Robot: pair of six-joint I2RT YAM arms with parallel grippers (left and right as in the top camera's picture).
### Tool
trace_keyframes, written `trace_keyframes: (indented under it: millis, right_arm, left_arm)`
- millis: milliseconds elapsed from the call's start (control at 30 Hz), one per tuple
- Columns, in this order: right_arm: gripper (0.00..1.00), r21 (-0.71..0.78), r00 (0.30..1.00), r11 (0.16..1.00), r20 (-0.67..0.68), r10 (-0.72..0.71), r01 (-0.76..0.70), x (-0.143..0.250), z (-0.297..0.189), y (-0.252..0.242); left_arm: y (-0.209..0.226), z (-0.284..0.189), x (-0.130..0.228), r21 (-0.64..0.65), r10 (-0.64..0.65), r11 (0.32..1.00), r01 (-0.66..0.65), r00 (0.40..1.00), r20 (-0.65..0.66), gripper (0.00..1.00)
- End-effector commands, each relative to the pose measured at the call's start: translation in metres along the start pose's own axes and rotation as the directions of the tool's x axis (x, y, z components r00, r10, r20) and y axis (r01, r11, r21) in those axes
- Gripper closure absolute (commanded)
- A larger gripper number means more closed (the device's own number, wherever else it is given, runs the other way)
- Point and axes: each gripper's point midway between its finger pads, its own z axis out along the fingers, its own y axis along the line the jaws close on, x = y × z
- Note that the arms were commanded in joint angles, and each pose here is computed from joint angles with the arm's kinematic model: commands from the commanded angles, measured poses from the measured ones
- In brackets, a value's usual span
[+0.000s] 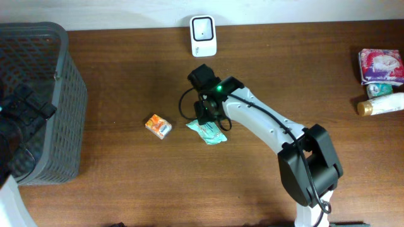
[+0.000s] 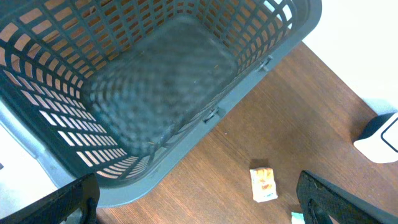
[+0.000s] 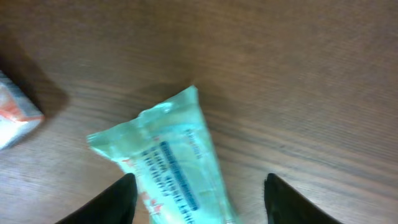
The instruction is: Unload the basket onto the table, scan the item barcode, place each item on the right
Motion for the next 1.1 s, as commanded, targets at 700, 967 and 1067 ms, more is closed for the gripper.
trace_keyframes:
  millis: [700, 967, 1067]
  right_arm:
    - [0.9, -0.761, 0.944, 0.642, -0.135, -0.301, 0.096, 0.059, 0.049, 0.025]
    - [0.96, -0.668, 0.983, 0.743, -0.105, -0.151, 0.042, -0.003, 0.011, 0.027]
    - [0.96, -0.458, 0.997, 0.887, 0.063, -0.033, 0.058, -0.075, -0.022, 0.0]
  left_arm:
    - [0.002, -0.001, -0.001, -0.005, -0.013, 1.0, 0.013, 1.0, 0.004, 0.01]
    - [0.002, -0.001, -0.001, -0.005, -0.013, 1.0, 0.013, 1.0, 0.004, 0.01]
    - [0.002, -0.001, -0.001, -0.005, -0.013, 1.0, 0.013, 1.0, 0.004, 0.01]
